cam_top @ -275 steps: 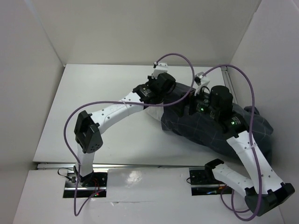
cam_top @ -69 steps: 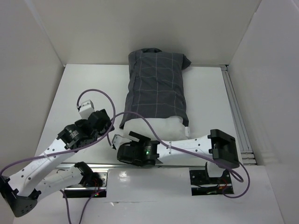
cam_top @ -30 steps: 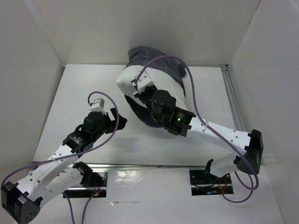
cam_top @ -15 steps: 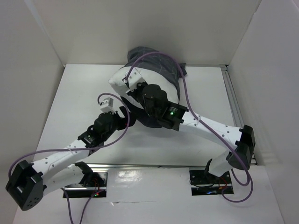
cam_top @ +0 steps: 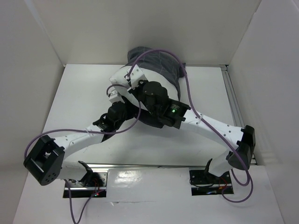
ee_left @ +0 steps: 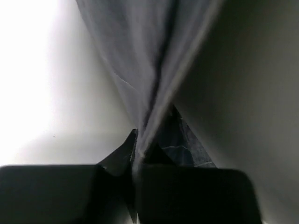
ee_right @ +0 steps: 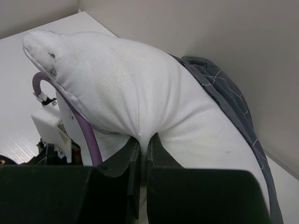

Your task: Put the pillow into the pillowcase

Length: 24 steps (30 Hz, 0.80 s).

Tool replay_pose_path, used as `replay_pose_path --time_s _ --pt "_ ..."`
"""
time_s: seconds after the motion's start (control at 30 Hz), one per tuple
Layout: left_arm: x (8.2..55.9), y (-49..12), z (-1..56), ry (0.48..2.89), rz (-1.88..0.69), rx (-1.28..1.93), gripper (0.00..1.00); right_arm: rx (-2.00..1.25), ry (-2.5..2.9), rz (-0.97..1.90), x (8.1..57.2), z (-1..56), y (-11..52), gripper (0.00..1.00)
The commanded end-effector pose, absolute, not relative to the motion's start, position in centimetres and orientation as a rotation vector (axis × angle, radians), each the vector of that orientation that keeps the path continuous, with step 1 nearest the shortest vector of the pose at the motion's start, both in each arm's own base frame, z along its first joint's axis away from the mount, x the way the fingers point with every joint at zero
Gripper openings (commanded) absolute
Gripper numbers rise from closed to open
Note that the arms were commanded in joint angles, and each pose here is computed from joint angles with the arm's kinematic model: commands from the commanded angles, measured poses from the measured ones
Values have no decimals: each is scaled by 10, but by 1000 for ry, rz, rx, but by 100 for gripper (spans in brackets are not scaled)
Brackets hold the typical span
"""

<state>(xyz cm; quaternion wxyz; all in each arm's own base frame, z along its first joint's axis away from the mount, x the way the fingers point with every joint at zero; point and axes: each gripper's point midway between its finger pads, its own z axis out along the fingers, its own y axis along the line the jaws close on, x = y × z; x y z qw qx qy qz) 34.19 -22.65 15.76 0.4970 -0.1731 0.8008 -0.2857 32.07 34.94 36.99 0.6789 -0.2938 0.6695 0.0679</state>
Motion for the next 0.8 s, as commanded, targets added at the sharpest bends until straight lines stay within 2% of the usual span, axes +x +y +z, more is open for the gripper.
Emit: replay_pose_path --time_s 0.0,0.13,0.17,0.3,0.47,0.57,0.6,0.63,0.67,0.77 --pt "357 -230 176 1890 -703 -444 0 -570 1468 214 316 399 339 0" --pt "344 -206 183 1895 -622 -492 0 -690 1555 264 302 350 346 0" --pt "335 -193 201 1838 -629 -514 0 -723 1565 325 295 336 354 0" --pt "302 -173 246 1742 -684 -477 0 -880 1706 413 277 230 374 0" --pt "262 -170 257 1781 -764 -402 0 -856 1859 323 290 124 399 0" --pt "234 -179 258 1830 -878 -320 0 -624 1865 160 323 95 404 0" --pt "227 -181 257 1850 -903 -294 0 -554 1857 117 329 94 407 0" --pt "211 -191 253 1900 -963 -227 0 -332 1817 72 351 120 408 0" --pt "200 -192 257 1900 -1005 -193 0 -285 1853 -29 358 95 403 0" --pt "173 -184 248 2006 -1004 -160 0 -18 1888 -97 388 109 399 0"
